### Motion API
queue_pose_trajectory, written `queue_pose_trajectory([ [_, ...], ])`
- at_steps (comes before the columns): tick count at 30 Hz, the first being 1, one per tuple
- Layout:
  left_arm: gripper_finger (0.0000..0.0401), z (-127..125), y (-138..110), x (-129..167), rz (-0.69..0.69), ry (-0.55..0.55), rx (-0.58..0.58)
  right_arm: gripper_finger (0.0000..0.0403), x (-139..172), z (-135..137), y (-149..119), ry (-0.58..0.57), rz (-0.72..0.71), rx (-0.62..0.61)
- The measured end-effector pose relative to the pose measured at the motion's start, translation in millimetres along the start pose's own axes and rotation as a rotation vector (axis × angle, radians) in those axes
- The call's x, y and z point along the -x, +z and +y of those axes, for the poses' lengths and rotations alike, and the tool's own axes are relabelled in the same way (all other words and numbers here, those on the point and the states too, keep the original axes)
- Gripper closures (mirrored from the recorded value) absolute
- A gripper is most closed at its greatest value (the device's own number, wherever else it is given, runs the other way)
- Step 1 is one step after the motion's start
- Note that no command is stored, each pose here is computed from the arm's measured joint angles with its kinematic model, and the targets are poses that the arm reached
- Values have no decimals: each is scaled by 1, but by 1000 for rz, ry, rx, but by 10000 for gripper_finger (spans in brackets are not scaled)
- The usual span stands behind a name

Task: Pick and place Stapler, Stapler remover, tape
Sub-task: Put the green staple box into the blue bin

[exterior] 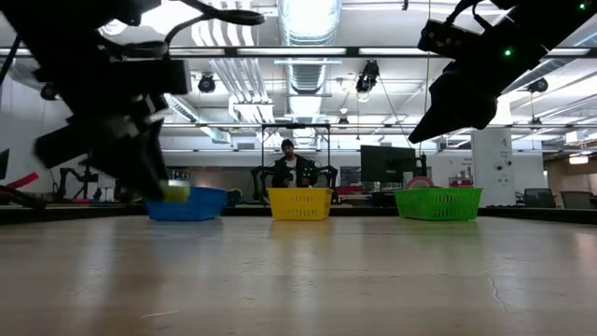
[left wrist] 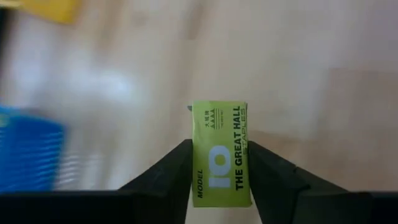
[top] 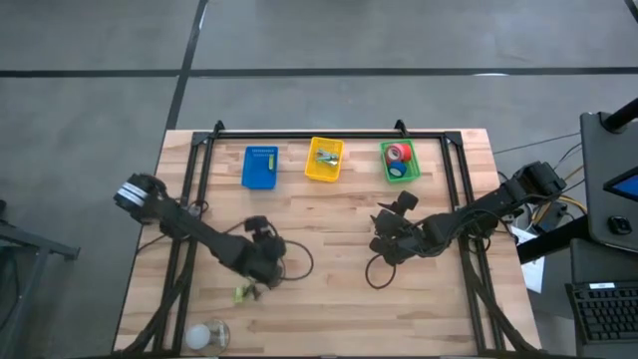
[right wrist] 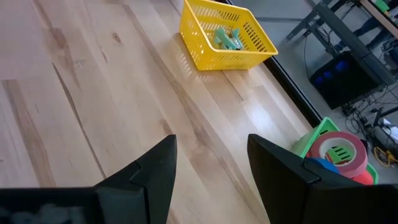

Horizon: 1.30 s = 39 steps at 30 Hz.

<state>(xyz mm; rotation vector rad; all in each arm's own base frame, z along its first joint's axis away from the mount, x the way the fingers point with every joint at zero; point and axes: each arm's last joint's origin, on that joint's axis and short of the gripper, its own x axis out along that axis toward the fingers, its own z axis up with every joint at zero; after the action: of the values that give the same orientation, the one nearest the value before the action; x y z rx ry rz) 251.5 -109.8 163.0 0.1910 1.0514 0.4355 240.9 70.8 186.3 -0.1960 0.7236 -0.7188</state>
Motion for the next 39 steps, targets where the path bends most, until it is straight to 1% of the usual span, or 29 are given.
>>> queue_pose_trajectory([
  [5,282,40,9,16,-49,128,28,211,0,0,0,0,0,-2],
  [8,286,69,16,22,-84,211,90,211,0,0,0,2,-3,-7],
  [11,273,101,21,24,-109,296,215,211,0,0,0,3,-4,-11],
  [14,260,135,21,21,-110,370,410,211,0,1,0,4,-5,-11],
  [16,259,156,17,16,-94,413,532,211,0,1,0,5,-5,-14],
  [20,269,185,11,4,-42,475,639,211,1,2,0,13,-4,-13],
  [22,276,195,11,0,-28,486,673,211,1,2,0,16,-3,-15],
  [25,279,204,13,-8,-20,460,687,211,2,2,2,22,-7,-17],
  [29,271,211,20,-16,-49,425,691,211,3,3,5,28,-16,-26],
  [32,266,216,23,-22,-70,402,728,211,3,3,6,41,-10,-20],
  [39,274,221,23,-31,-62,388,760,211,3,4,5,72,6,-21],
])
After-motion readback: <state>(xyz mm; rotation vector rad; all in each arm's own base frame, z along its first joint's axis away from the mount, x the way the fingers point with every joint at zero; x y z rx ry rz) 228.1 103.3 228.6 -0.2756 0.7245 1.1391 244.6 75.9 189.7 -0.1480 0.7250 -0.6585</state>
